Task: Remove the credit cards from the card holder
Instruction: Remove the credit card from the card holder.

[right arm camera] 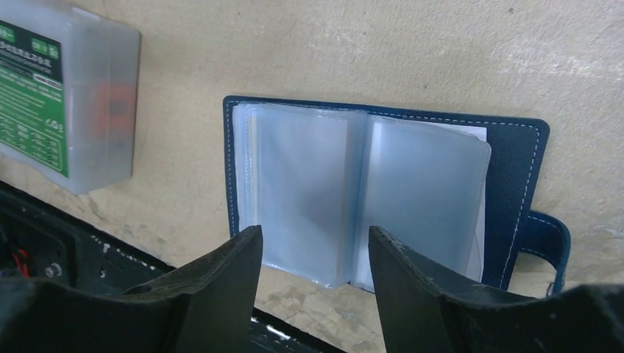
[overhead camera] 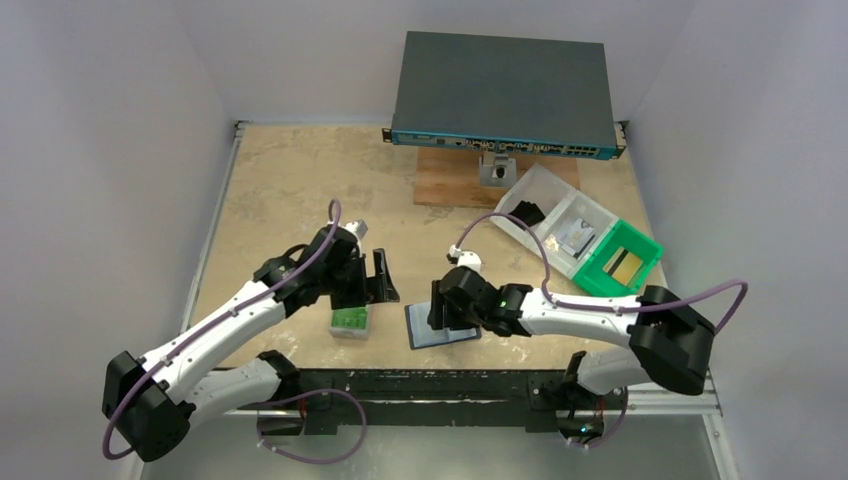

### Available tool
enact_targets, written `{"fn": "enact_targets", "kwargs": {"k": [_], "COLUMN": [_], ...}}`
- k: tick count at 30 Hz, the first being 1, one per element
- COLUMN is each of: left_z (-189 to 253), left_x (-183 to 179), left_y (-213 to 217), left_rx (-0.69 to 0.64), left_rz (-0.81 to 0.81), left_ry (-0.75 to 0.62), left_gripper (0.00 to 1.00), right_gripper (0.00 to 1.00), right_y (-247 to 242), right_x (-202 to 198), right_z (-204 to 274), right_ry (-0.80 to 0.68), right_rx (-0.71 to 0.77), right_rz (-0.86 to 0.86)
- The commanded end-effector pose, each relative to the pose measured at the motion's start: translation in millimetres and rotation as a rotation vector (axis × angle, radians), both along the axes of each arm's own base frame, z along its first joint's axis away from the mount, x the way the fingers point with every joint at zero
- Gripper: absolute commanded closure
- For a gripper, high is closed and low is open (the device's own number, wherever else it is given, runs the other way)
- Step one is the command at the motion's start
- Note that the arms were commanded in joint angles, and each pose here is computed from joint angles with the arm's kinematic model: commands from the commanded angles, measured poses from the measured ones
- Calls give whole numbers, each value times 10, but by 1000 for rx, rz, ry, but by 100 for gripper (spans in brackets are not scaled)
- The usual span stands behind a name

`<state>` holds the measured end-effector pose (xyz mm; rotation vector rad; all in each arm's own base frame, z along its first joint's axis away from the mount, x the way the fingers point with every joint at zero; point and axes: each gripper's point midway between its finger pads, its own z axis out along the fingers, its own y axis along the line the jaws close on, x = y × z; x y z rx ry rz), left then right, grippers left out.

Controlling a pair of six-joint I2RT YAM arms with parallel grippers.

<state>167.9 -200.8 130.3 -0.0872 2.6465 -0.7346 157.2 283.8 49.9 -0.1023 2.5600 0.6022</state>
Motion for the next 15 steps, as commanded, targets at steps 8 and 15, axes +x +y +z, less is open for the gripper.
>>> {"fn": "enact_targets", "kwargs": {"k": [8,15], "left_z": [-85,-152], "left_x": [57,65], "left_y": [-65,-96], "left_rx": [-21,-25], "left_rz": [8,8], "left_ry": [9,25], "left_gripper": [15,15], "right_gripper": [45,49], "right_y": [279,232], "right_x": [97,30], "right_z": [13,-227], "right_ry": [-53,-6], "right_rx": [-54,-136], "right_rz": [38,55]}}
